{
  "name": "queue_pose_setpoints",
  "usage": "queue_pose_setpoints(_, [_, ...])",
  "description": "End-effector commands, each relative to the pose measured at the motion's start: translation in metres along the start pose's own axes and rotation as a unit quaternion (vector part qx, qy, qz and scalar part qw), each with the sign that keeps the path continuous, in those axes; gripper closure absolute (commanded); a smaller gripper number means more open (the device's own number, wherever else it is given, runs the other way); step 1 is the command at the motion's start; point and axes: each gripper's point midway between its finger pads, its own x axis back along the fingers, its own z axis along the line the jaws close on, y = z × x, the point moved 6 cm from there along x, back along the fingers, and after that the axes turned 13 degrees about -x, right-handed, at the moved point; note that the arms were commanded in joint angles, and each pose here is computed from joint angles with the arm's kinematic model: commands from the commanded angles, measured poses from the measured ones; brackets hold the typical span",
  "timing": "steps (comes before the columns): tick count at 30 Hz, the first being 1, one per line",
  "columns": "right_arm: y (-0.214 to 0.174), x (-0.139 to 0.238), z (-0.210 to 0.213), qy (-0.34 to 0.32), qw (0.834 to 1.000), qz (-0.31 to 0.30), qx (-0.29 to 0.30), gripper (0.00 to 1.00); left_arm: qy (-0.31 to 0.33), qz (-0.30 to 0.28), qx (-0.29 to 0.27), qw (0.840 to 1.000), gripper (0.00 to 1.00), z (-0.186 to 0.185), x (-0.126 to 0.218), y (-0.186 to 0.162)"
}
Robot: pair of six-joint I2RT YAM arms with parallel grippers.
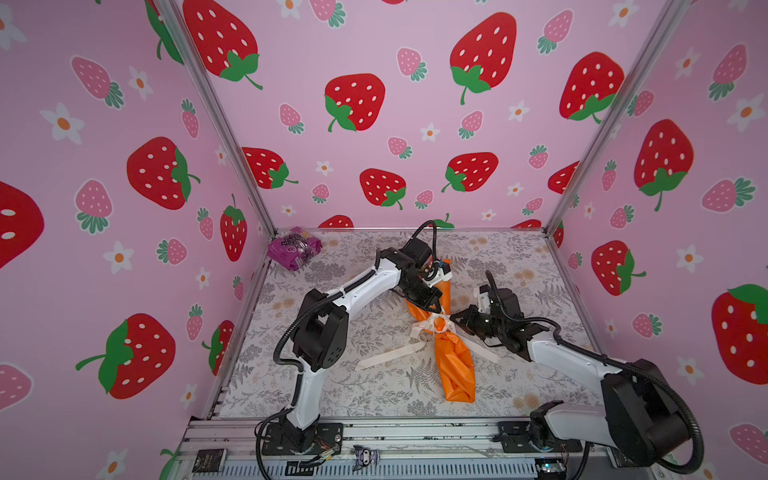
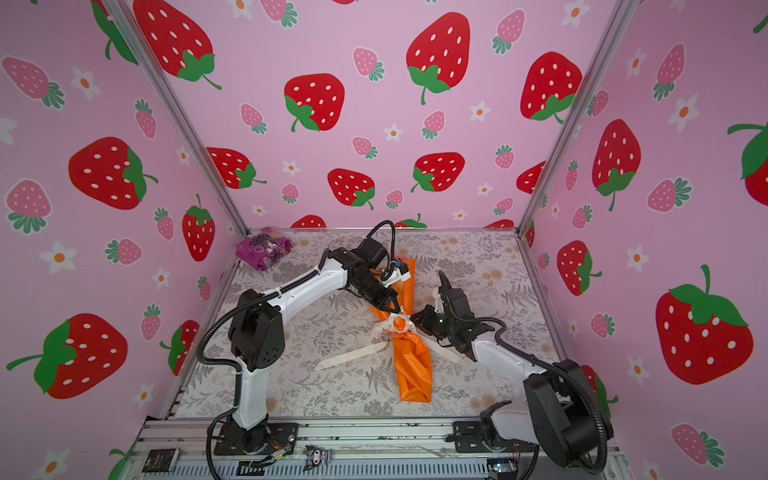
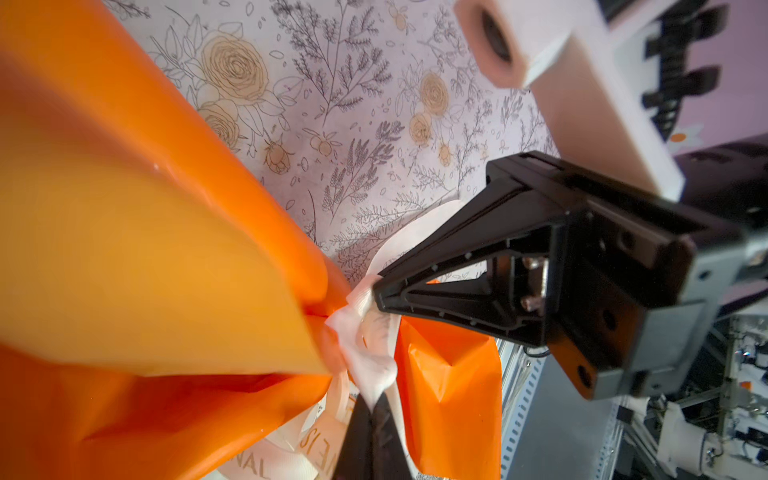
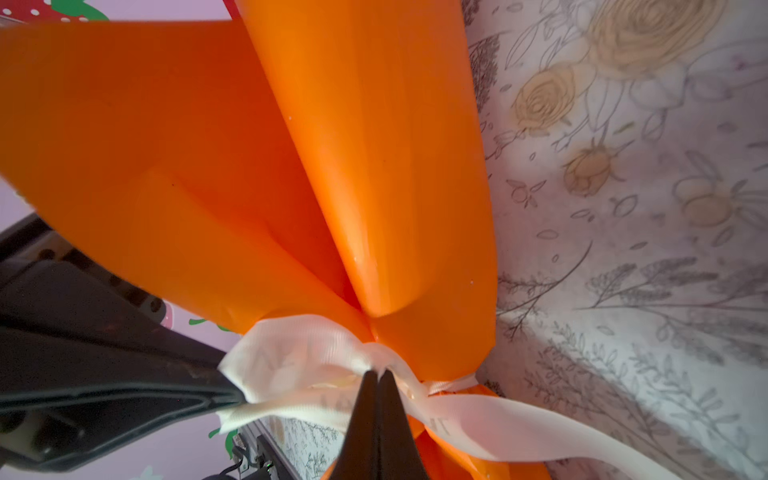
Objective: Tie the bouquet of fake flowers
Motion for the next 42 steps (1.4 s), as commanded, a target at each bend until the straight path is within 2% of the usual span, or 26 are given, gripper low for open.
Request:
queue_pose_setpoints(1, [0.006, -0.001, -0.006, -0.022, 1.000, 0.009, 0.016, 1.00, -0.005, 0.008, 0.026, 1.000, 1.00, 0.007, -0.005, 0.008])
queue_pose_setpoints(4, [0.008, 0.001, -0.006, -0.034, 0.999, 0.009, 0.024, 0.95, 0.008, 0.016, 0.034, 0.999, 1.00, 0.013, -0.009, 0.007])
queue_pose_setpoints(10, [0.014, 0.027, 0.009, -0.045, 0.997, -0.037, 0.048, 0.70, 0.012, -0.002, 0.036, 0.999, 1.00, 0.012, -0.007, 0.011])
queue_pose_setpoints(14, [0.009, 0.042, 0.012, -0.037, 0.997, -0.049, 0.049, 0.63, 0.012, -0.003, 0.041, 0.999, 1.00, 0.014, -0.009, 0.011])
queue_pose_setpoints(20, [-0.014, 0.055, 0.027, 0.019, 0.996, -0.043, 0.071, 0.65, 0.005, -0.005, 0.042, 0.999, 1.00, 0.013, -0.010, 0.010])
queue_pose_setpoints(25, [-0.058, 0.032, 0.052, 0.044, 0.994, 0.002, 0.100, 0.69, 0.001, -0.009, 0.043, 0.999, 1.00, 0.010, -0.008, 0.010])
queue_pose_setpoints(28, [-0.080, 0.017, 0.063, 0.030, 0.993, -0.023, 0.110, 0.71, -0.004, -0.012, 0.042, 0.999, 1.00, 0.008, -0.006, 0.012])
queue_pose_setpoints(32, [-0.099, -0.004, 0.069, -0.001, 0.991, -0.053, 0.122, 0.69, -0.008, -0.010, 0.044, 0.999, 1.00, 0.008, -0.006, 0.010])
queue_pose_setpoints(39, [-0.111, -0.027, 0.067, -0.066, 0.982, -0.113, 0.135, 0.66, -0.008, -0.007, 0.048, 0.999, 1.00, 0.008, -0.006, 0.009])
queue_pose_setpoints(42, [-0.113, -0.040, 0.066, -0.084, 0.982, -0.110, 0.131, 0.66, -0.010, -0.003, 0.051, 0.999, 1.00, 0.009, -0.008, 0.007])
